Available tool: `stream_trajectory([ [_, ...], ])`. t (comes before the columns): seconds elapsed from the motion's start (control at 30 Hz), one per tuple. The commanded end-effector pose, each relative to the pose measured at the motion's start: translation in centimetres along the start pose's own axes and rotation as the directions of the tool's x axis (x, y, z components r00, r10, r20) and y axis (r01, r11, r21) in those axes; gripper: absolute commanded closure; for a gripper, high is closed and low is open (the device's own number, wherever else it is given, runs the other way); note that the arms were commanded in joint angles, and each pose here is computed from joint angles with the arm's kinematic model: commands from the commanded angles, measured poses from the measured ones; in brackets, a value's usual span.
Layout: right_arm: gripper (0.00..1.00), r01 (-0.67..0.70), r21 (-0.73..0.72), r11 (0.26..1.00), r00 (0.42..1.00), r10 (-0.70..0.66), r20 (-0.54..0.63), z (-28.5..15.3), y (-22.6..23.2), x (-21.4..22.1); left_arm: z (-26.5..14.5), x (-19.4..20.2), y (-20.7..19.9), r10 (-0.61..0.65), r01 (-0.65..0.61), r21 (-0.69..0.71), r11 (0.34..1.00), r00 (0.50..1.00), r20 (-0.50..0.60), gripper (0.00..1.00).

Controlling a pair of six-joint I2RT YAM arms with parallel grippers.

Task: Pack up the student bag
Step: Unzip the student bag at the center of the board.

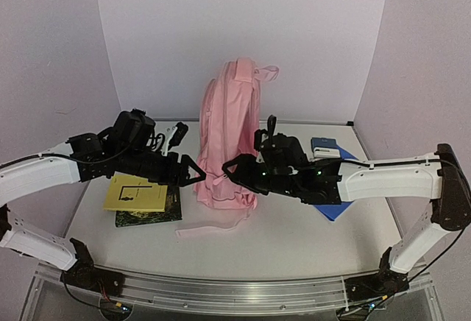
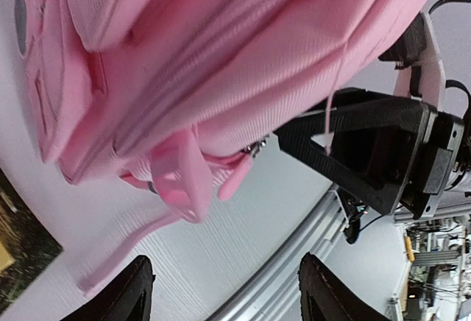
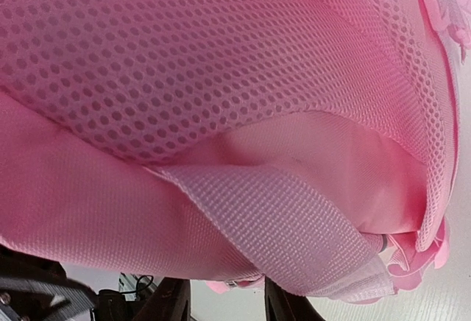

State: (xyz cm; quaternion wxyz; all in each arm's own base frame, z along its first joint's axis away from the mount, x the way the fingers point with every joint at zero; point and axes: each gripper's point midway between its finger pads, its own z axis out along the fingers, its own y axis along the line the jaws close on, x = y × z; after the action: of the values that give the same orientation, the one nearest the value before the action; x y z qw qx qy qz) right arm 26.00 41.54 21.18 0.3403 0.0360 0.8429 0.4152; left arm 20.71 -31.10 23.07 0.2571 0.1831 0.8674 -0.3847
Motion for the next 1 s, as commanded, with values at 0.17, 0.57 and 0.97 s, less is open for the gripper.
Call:
stream_trajectory([
  [0.17, 0.47, 0.172, -0.021, 0.985, 0.978, -0.168, 0.12, -1.6, 2.6, -3.4, 2.5, 2.5, -3.1, -0.161, 0.162, 0.175, 0.971, 0.987, -0.019, 0.37],
  [0.57, 0.49, 0.234, -0.028, 0.972, 0.96, -0.226, 0.165, -2.6, 4.0, -4.9, 5.1, 0.1, -2.2, -0.203, 0.188, 0.152, 0.97, 0.976, 0.083, 0.5],
  [0.97, 0.52, 0.261, -0.026, 0.965, 0.951, -0.252, 0.18, -2.7, 4.6, -5.4, 6.4, -1.6, -2.3, -0.202, 0.182, 0.151, 0.972, 0.97, 0.131, 0.58],
])
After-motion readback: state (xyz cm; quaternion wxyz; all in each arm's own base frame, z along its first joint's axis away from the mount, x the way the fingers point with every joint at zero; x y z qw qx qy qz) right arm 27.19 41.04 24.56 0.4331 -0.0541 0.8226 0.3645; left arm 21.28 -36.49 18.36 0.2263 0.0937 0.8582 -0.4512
